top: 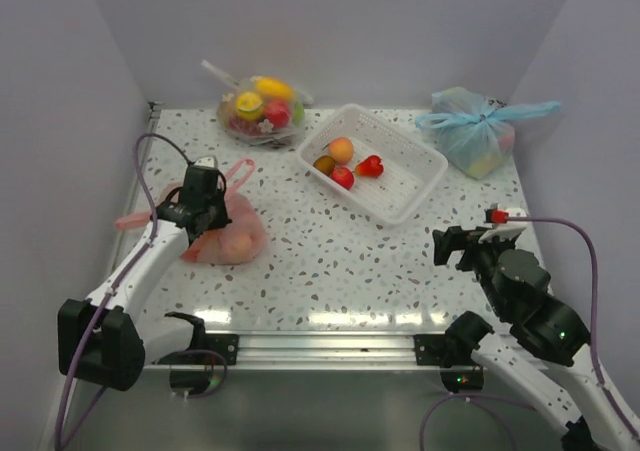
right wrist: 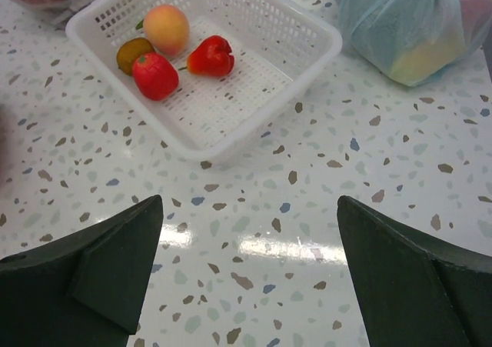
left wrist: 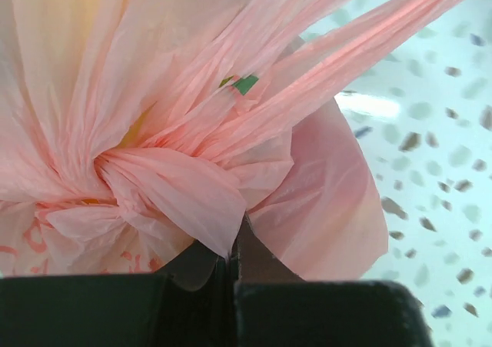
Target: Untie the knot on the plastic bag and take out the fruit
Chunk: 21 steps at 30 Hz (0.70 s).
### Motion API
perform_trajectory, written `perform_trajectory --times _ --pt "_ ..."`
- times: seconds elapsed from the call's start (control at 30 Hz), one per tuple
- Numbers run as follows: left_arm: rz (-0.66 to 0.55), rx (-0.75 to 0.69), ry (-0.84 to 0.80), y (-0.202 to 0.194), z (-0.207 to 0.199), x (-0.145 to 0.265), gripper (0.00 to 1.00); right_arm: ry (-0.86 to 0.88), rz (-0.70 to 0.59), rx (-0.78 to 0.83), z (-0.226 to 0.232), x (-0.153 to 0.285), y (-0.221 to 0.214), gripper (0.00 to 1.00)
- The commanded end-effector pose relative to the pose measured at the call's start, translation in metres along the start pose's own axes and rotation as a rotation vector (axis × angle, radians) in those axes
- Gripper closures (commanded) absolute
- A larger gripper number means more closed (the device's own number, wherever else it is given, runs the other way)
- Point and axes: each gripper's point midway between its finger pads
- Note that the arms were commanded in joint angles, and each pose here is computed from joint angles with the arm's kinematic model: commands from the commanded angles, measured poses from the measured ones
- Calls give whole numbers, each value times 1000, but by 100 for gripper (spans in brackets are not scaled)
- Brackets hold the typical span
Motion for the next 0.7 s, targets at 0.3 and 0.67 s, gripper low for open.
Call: perform_trajectory --times 0.3,0.67 --pt "-147 -438 -511 -13 -202 116 100 142 163 51 54 -16 14 1" --pt "-69 -526 -420 -125 -190 100 100 299 409 41 109 -45 -35 2"
Point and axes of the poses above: each gripper's point midway between its finger pads, its own x axis back along the fingers, its own z axis along the line the jaws close on, y = z × x, and after that the axes turned 8 degrees about -x, right-handed
